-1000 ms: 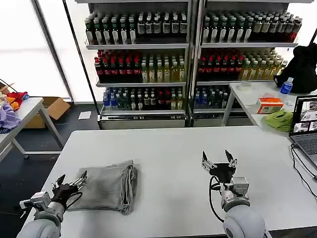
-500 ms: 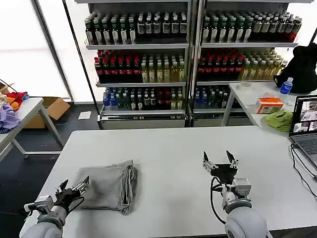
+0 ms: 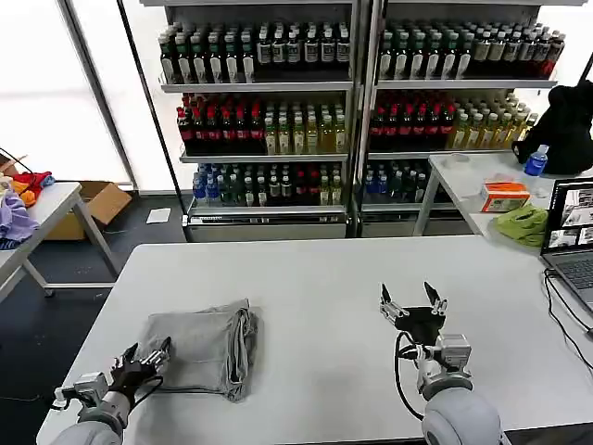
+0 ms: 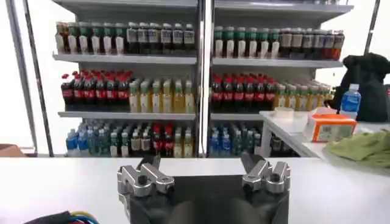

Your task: Fold and organize the clothes.

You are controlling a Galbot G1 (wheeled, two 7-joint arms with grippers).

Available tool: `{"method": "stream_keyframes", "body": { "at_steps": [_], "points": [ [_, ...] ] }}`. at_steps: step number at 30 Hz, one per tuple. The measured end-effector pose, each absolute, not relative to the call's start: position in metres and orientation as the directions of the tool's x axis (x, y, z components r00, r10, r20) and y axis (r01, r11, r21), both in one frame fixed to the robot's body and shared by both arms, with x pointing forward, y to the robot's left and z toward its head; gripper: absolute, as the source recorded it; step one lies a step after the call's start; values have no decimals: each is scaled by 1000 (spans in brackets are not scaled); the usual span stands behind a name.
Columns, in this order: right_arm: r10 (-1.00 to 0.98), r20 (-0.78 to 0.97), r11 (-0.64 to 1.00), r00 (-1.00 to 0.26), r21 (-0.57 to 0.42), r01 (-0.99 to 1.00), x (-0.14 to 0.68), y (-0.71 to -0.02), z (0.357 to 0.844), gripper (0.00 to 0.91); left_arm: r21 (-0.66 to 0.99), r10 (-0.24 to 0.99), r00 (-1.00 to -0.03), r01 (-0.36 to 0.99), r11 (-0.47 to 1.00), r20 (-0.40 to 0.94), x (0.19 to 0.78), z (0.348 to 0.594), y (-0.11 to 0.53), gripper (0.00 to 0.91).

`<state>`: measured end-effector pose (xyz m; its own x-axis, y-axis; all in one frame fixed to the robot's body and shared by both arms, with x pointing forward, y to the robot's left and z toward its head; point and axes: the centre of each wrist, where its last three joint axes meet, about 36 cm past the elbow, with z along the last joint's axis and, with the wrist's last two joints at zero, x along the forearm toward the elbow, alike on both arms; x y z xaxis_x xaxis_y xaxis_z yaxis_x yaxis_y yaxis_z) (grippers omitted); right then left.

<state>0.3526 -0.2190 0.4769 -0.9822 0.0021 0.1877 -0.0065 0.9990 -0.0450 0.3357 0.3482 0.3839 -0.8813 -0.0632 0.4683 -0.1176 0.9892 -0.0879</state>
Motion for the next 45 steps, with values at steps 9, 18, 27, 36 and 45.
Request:
{"method": "stream_keyframes", "body": {
  "at_steps": [9,18,27,36,45],
  "points": [
    [6,183,999,-983,-45,-2,352,-223,479,907,-101,-52,-879,-112,989,474,334,381,348,0],
    [-1,198,999,-980,-39,-9,353,-219,474,907,-125,-48,-880,-120,985,472,334,374,347,0],
    [-10,202,999,-979,-34,-17,357,-213,472,907,-114,-63,-887,-129,985,458,333,383,350,0],
    [-19,203,999,-979,-25,-25,364,-206,470,907,-41,-97,-908,-124,991,407,337,412,372,0],
    [-16,201,999,-980,-28,-22,366,-208,470,907,91,-199,-915,-178,980,351,341,444,428,0]
  ]
}}
